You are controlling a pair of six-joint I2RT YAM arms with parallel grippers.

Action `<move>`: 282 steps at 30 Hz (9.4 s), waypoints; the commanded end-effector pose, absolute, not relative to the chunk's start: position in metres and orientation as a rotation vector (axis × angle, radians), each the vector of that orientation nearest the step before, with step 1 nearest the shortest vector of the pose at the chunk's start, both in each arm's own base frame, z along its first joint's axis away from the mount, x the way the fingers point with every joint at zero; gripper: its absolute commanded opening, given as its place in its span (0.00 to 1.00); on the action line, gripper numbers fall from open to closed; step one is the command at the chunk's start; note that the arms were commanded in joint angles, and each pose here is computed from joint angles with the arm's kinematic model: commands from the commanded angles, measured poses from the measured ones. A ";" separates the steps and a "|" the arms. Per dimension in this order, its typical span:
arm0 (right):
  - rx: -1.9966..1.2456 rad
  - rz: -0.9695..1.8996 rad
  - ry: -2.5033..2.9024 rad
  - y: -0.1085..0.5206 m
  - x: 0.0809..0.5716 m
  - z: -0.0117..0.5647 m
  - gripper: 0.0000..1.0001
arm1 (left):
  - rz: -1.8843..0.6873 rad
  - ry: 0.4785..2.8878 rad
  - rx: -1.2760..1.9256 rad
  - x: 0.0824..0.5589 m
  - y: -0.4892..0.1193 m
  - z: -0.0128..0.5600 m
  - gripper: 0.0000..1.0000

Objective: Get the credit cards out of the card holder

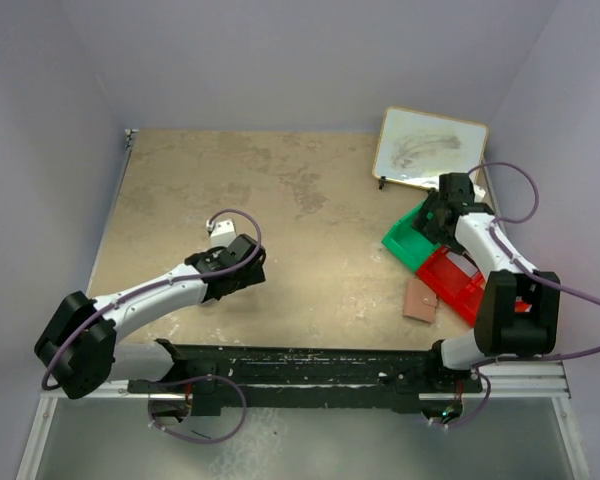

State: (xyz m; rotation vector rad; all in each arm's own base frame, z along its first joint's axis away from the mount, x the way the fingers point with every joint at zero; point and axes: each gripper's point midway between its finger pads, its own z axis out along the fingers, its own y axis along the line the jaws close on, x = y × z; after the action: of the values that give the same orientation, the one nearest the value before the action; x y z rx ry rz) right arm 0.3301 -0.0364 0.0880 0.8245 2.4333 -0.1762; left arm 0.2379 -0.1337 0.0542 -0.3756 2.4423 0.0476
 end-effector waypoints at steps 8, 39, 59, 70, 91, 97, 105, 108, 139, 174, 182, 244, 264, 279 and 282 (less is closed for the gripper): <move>0.517 0.033 2.363 -0.011 0.359 0.119 0.99 | -0.057 2.414 -0.373 0.240 -0.142 0.082 0.98; 0.824 -0.182 2.278 -0.042 0.333 0.110 0.67 | -0.143 2.395 -0.381 0.238 -0.148 0.104 0.98; 0.791 -0.184 2.327 -0.040 0.334 0.085 0.45 | -0.021 2.396 -0.354 0.237 -0.132 0.101 0.97; 0.718 -0.063 2.324 -0.023 0.328 0.088 0.27 | -0.035 2.405 -0.352 0.238 -0.136 0.101 0.97; 0.505 0.124 2.412 0.096 0.343 0.088 0.26 | -0.048 2.393 -0.378 0.236 -0.134 0.101 0.97; 0.387 0.185 2.419 0.160 0.362 0.097 0.26 | -0.046 2.338 -0.426 0.235 -0.124 0.113 0.97; 0.261 0.238 2.438 0.237 0.386 0.100 0.25 | -0.026 2.267 -0.484 0.228 -0.104 0.136 0.97; 0.211 0.243 2.455 0.265 0.391 0.094 0.25 | -0.079 2.281 -0.501 0.224 -0.109 0.133 0.97; 0.023 0.274 2.297 0.282 0.400 0.190 0.61 | -0.123 2.381 -0.511 0.224 -0.131 0.067 0.97; 1.344 -0.033 2.234 -0.007 0.221 0.063 0.93 | -0.386 2.362 -0.535 0.244 -0.128 0.104 0.97; 1.123 0.217 2.486 0.044 0.225 0.025 0.84 | -0.510 2.382 -0.503 0.238 -0.144 0.110 0.97; 0.538 1.015 2.697 0.242 0.124 0.039 0.57 | -0.958 2.477 -0.376 0.167 -0.352 0.060 0.66; 0.326 0.397 2.686 0.206 0.150 0.047 0.58 | -0.879 2.465 -0.359 0.173 -0.327 0.057 0.46; 0.172 0.396 2.669 0.229 0.169 0.059 0.58 | -0.840 2.557 -0.268 0.167 -0.340 0.039 0.40; 0.160 0.351 2.702 0.227 0.167 0.051 0.50 | -0.807 2.568 -0.292 0.167 -0.337 0.036 0.29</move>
State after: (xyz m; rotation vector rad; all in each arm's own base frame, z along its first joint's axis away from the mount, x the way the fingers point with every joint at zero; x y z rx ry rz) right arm 0.1640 0.2283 0.0525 0.2064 2.6908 0.4131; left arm 0.1630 -0.3273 0.0264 -0.3187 2.5757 -0.7867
